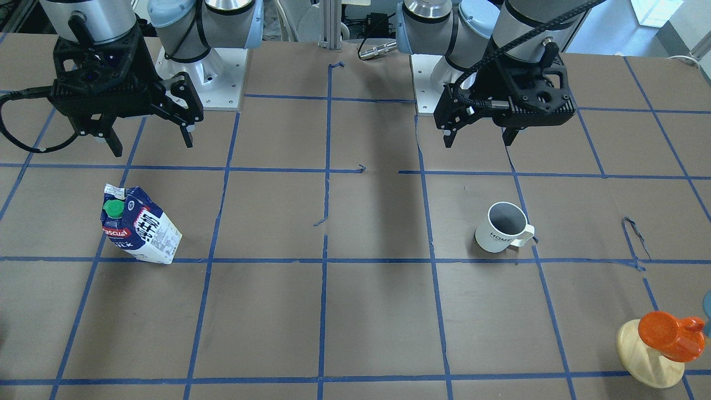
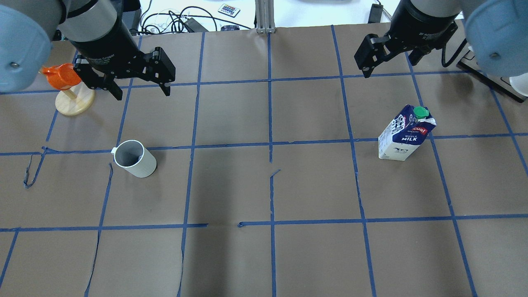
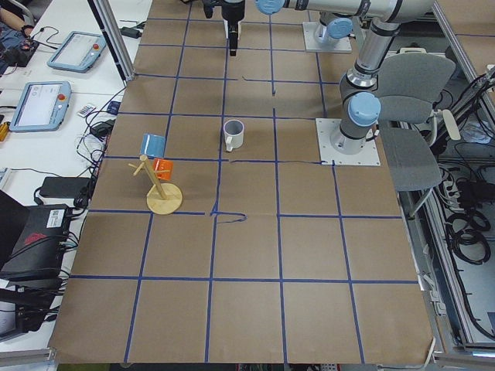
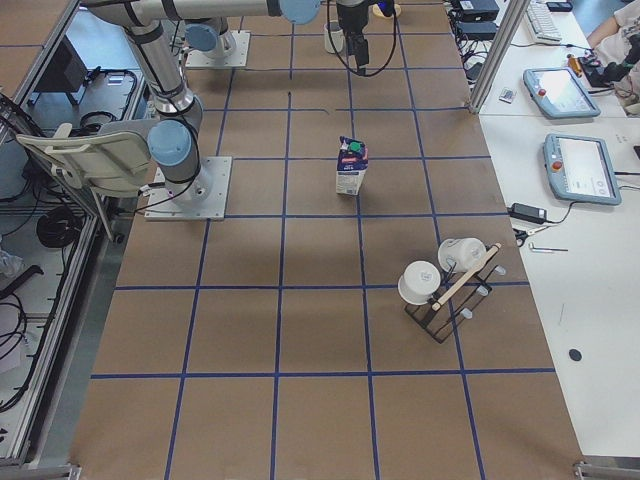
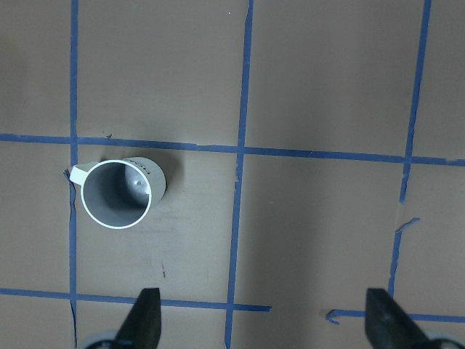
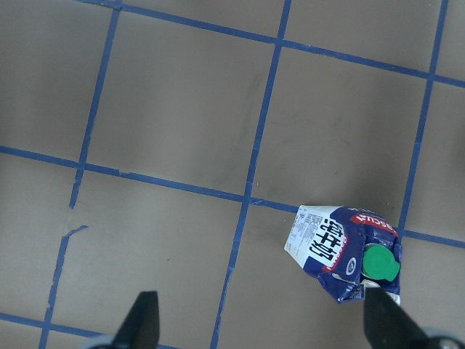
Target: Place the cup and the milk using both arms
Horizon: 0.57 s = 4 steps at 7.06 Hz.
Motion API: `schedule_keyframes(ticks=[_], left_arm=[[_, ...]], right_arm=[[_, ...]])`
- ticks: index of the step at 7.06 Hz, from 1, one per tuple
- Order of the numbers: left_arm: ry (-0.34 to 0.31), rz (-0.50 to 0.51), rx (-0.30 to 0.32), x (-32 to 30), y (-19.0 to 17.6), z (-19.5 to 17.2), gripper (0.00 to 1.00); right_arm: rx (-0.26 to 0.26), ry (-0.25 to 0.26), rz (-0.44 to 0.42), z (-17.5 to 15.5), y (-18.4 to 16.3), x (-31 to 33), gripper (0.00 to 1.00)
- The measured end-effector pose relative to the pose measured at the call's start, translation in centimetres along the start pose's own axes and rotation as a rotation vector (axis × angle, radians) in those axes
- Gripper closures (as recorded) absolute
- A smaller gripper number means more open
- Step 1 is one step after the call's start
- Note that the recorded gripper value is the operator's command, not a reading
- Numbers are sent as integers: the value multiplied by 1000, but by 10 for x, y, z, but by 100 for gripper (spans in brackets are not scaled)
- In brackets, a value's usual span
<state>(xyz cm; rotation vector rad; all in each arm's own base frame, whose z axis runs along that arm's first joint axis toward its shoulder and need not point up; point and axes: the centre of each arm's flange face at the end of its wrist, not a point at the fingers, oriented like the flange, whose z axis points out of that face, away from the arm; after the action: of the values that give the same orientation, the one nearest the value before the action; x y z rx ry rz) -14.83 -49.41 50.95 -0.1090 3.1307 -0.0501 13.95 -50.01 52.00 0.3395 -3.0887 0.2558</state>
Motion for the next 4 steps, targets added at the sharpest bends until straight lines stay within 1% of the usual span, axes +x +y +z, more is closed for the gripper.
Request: schedule_keyframes(ticks=[1,3,4], left_arm=[[0,0,0,0,0,0,0],[0,1,0,0,0,0,0],[-1,1,0,0,0,0,0]], right_arm=[[1,-3,22,0,0,5,0],[-1,-6,95,1,0,17,0],[-1,-6,111,1,0,20,0]])
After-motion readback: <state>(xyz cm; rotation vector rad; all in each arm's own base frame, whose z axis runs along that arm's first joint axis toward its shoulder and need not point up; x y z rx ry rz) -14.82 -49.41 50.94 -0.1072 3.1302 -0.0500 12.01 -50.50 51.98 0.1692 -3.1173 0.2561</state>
